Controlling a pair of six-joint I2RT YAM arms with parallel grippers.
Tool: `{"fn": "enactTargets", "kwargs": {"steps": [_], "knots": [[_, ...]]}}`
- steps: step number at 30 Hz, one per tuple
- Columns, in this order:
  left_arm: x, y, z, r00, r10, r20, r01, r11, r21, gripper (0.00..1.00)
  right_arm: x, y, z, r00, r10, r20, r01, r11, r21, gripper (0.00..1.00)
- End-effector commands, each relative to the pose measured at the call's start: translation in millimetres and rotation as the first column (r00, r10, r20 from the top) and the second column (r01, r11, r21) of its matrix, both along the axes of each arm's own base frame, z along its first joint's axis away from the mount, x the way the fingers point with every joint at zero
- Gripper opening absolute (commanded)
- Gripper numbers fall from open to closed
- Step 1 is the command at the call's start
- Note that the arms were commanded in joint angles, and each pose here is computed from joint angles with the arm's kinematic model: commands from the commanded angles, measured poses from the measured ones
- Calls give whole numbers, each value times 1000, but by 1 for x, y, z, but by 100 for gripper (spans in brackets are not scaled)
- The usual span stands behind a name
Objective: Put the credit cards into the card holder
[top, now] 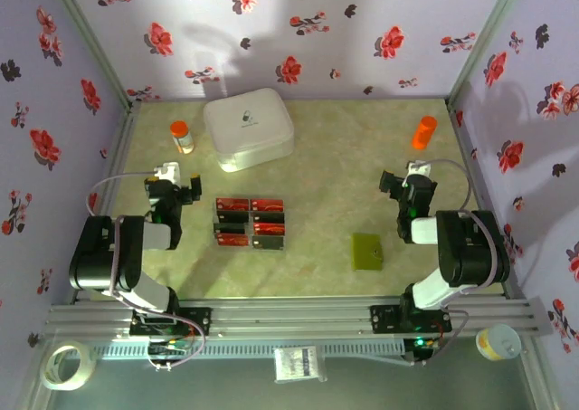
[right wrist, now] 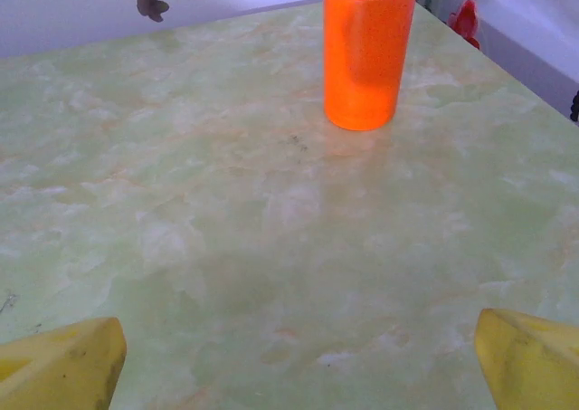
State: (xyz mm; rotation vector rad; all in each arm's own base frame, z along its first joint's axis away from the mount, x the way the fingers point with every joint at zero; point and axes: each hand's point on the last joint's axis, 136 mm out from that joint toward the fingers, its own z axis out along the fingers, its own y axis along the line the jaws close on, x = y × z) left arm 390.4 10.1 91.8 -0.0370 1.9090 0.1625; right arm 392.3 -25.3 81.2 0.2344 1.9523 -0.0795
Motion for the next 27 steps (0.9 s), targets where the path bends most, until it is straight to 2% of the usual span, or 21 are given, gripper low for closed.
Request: {"fn": "enactTargets", "kwargs": {"steps": [1, 19, 24, 27], "knots": [[3, 1, 7, 1000, 4, 31, -5, 1000, 22, 100, 4, 2, 6, 1000, 18, 21, -18, 1000, -8, 99], [3, 1, 7, 1000, 4, 31, -5, 1000, 21, 100, 3, 2, 6, 1000, 19, 21, -18, 1000, -9, 99], [4, 20, 6, 995, 103, 19, -103, 995, -3, 100, 3, 2, 5, 1000, 18, 19, -18, 1000, -8, 99], [4, 25, 6, 994, 111, 15, -111, 993, -43, 100, 3, 2, 5, 1000, 17, 19, -17, 1000, -7, 99]]}}
